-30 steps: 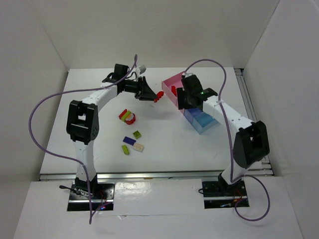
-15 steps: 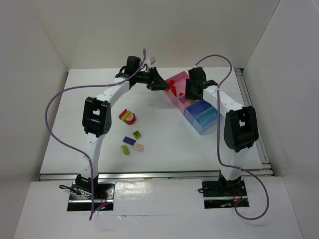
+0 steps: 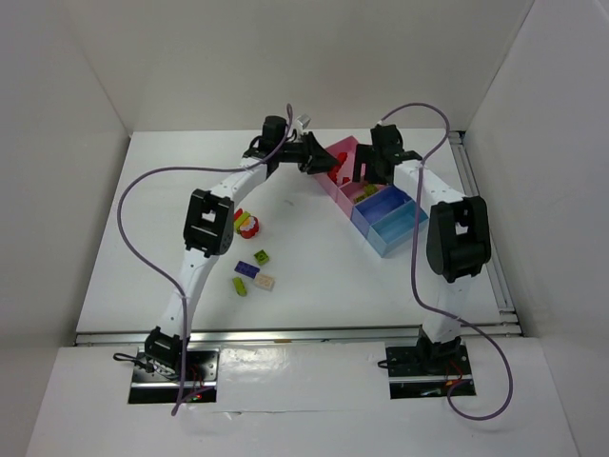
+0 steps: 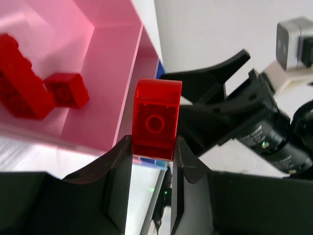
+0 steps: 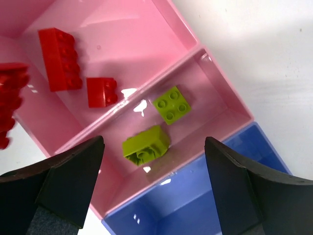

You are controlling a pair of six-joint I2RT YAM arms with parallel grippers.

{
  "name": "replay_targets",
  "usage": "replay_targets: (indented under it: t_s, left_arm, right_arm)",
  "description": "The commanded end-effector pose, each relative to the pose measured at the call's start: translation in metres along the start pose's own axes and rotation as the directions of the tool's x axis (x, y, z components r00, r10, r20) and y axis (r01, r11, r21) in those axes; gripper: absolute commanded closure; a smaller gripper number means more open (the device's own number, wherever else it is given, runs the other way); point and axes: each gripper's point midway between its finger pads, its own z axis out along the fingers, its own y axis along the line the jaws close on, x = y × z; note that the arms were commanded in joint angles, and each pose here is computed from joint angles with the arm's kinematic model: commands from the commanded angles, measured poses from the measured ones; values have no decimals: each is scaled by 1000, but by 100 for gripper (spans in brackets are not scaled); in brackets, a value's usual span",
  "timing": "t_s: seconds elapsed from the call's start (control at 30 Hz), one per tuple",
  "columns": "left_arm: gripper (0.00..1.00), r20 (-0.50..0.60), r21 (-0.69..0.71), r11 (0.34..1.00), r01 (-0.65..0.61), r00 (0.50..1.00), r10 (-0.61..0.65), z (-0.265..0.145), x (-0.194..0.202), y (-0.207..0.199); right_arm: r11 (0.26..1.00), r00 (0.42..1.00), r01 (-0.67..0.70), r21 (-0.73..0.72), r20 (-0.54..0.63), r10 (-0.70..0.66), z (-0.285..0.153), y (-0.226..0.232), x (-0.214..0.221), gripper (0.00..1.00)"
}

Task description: Sort the legos into containers by color

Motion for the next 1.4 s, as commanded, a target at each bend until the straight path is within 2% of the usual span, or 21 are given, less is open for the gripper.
replay_targets:
  t_s: [0.0, 0.07, 0.1, 0.2, 0.23, 0.4, 0.43, 0.53, 0.57, 0.67, 0.7, 0.73, 0.77, 0.8, 0.83, 0.9, 0.97, 1.13, 1.17, 1.2, 1.37]
  left_arm:
    - [93, 60, 42, 999, -27, 998, 24, 11, -15, -14]
    - [71, 78, 38, 999, -28, 997, 25, 16, -17, -19]
    - [46, 106, 31, 999, -36, 994, 33, 16, -23, -21]
    - [23, 99, 42, 999, -25, 995, 21, 24, -19, -19]
    - [11, 99, 43, 999, -16, 995, 12, 24, -19, -19]
    - [8, 98, 77, 995, -69, 993, 61, 14, -19, -49]
    - [8, 116, 76, 988, -134, 985, 125, 6, -23, -70]
    - [6, 120, 46, 978, -202, 973, 196, -8, -19, -94]
    - [6, 143, 53, 968, -247, 961, 237, -22, -19, -125]
    - [6, 197, -40, 960, -277, 940, 279, -71, -30, -137]
    - [3, 206, -74, 957, -281, 934, 291, -84, -31, -137]
    - [0, 201, -115, 955, -275, 935, 293, -94, -28, -128]
    - [0, 212, -195, 923, -331, 905, 369, -108, -34, -122]
    - [0, 191, -285, 919, -272, 924, 333, -129, -29, -103]
    - [0, 203, -333, 896, -295, 905, 374, -151, -26, -116]
    - [0, 207, -509, 833, -218, 908, 364, -194, -22, -72]
    - [0, 229, -583, 799, -145, 915, 333, -231, -2, -48]
    - [0, 268, -653, 756, 44, 947, 176, -308, 35, 5]
    - [0, 274, -646, 756, 106, 957, 100, -314, 53, 21]
    - [0, 309, -639, 759, 122, 945, 108, -328, 53, 20]
    - [0, 345, -710, 686, 162, 928, 138, -351, 66, 32]
  right_arm:
    - [999, 993, -20, -35, 114, 24, -22, 5, -33, 9]
    - [999, 990, -24, -29, 136, 28, -34, 1, -35, 9]
    - [999, 989, -27, -18, 146, 29, -39, -2, -36, 9]
    - [999, 983, -43, -19, 177, 46, -59, -5, -39, 9]
    - [999, 983, -45, -8, 178, 45, -62, -9, -37, 9]
    - [997, 971, -74, -15, 226, 75, -93, -14, -41, 9]
    - [997, 972, -72, -25, 223, 75, -93, -13, -41, 9]
    - [998, 973, -49, -37, 222, 56, -99, -5, -39, 9]
    - [998, 974, -48, -36, 220, 55, -101, -5, -41, 9]
    - [993, 973, 5, -119, 228, 23, -112, 28, -45, 11]
    - [989, 975, 30, -145, 224, 4, -113, 38, -43, 11]
    - [984, 976, 65, -165, 216, -29, -114, 49, -40, 11]
    - [976, 973, 98, -193, 226, -53, -119, 64, -43, 11]
    - [967, 971, 135, -215, 221, -86, -120, 78, -40, 11]
    - [947, 969, 203, -250, 188, -158, -119, 108, -20, 11]
    - [892, 947, 315, -325, 178, -269, -123, 158, 1, 11]
    - [841, 933, 360, -403, 165, -320, -129, 191, 16, 11]
    - [692, 880, 446, -567, 139, -453, -133, 277, 84, 9]
    - [672, 864, 467, -574, 134, -485, -133, 286, 96, 9]
    - [653, 847, 490, -578, 138, -514, -130, 304, 112, 9]
    - [659, 795, 567, -494, 118, -595, -97, 326, 133, 5]
